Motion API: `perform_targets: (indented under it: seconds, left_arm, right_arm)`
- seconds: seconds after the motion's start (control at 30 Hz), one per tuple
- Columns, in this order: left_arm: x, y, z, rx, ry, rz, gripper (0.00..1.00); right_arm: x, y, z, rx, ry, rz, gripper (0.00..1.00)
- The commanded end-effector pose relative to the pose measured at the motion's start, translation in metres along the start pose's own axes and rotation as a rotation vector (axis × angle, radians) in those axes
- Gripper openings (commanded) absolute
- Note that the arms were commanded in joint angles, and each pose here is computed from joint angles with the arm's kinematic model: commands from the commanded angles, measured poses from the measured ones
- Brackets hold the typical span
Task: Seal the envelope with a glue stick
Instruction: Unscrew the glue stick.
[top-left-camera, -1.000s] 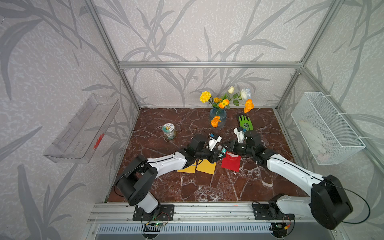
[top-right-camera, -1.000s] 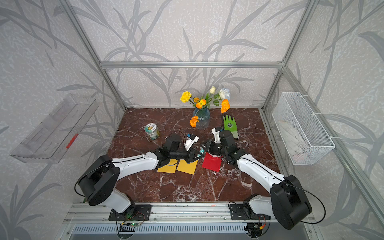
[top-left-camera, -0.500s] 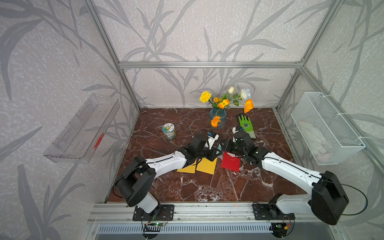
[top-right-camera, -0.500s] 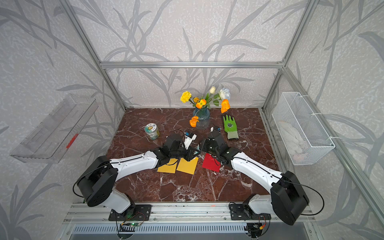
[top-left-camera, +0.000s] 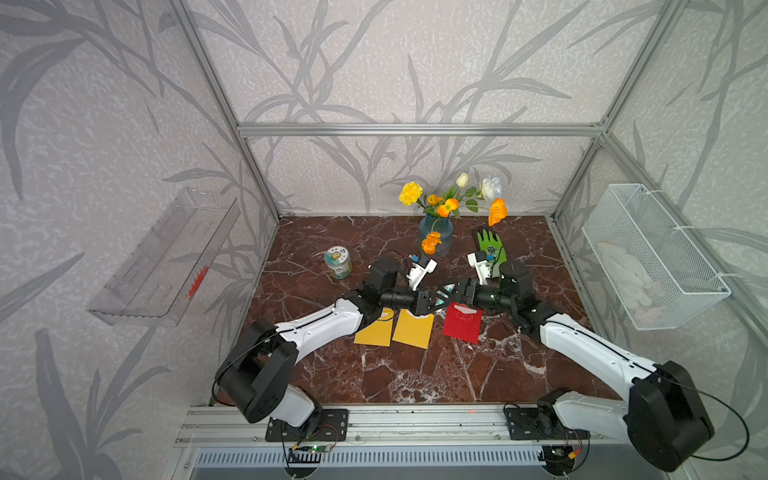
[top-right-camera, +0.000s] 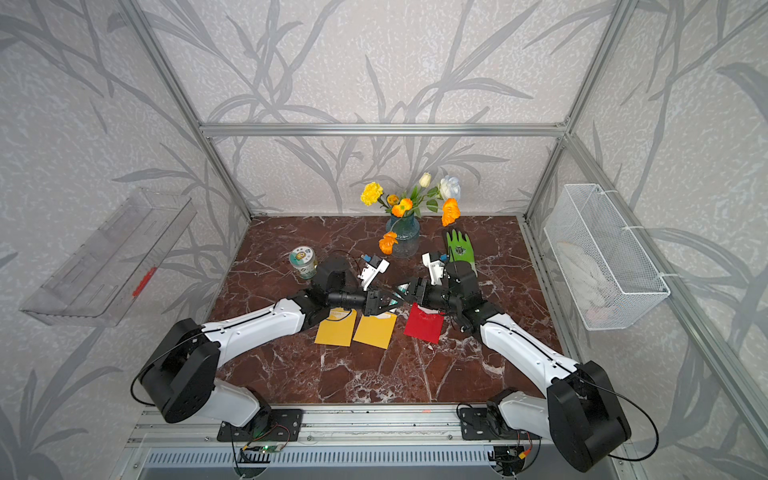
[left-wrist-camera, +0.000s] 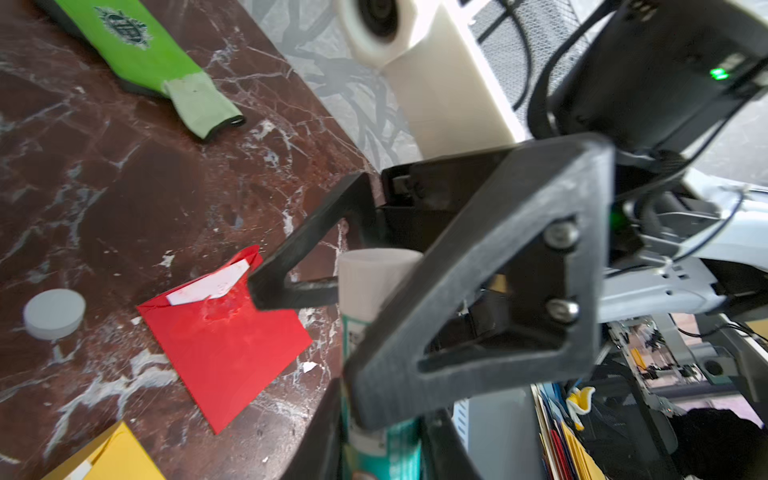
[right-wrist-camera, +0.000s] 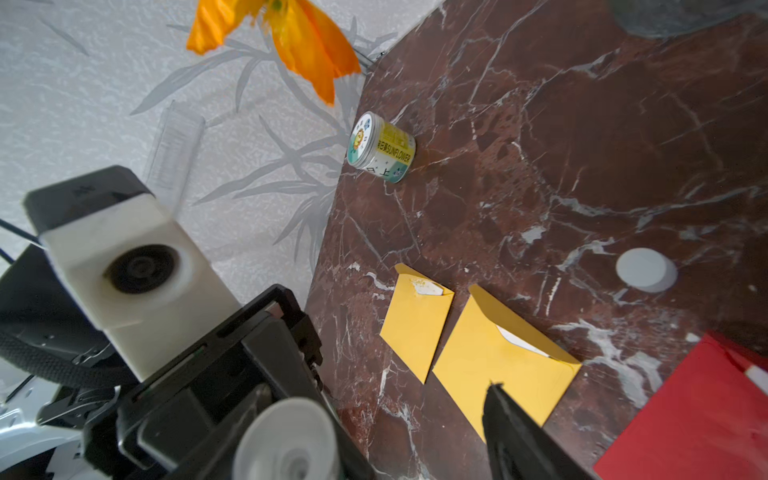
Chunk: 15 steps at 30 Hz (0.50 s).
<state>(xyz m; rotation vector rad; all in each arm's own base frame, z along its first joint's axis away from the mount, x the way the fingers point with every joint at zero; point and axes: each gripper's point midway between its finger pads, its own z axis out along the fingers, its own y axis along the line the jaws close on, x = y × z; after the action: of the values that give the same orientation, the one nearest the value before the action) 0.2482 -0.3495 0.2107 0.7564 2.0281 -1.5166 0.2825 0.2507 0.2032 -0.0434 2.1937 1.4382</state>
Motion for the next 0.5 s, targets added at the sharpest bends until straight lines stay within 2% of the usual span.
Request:
perform_targets:
  seconds: [0.0,0.07,0.3,0.47]
  left_arm:
    - [0.000,-0.015,-0.004,0.066,0.005,0.016,0.02]
    - [0.000,-0.014,-0.003,0.066,0.006,0.011,0.02]
    - [0.007,-0.009,-0.003,0.051,0.014,0.004,0.02]
    - [0.011,-0.003,-0.003,0.035,0.018,-0.005,0.01]
  right_arm:
    - [-0.007,0.035,-0.004,-0.154,0.005,-0.064,0.68]
    - [-0.006,0.035,-0.002,-0.162,0.014,-0.063,0.62]
    - [-0.010,0.031,-0.003,-0.144,-0.009,-0.054,0.58]
    - [-0.011,0.032,-0.005,-0.143,-0.013,-0.052,0.39]
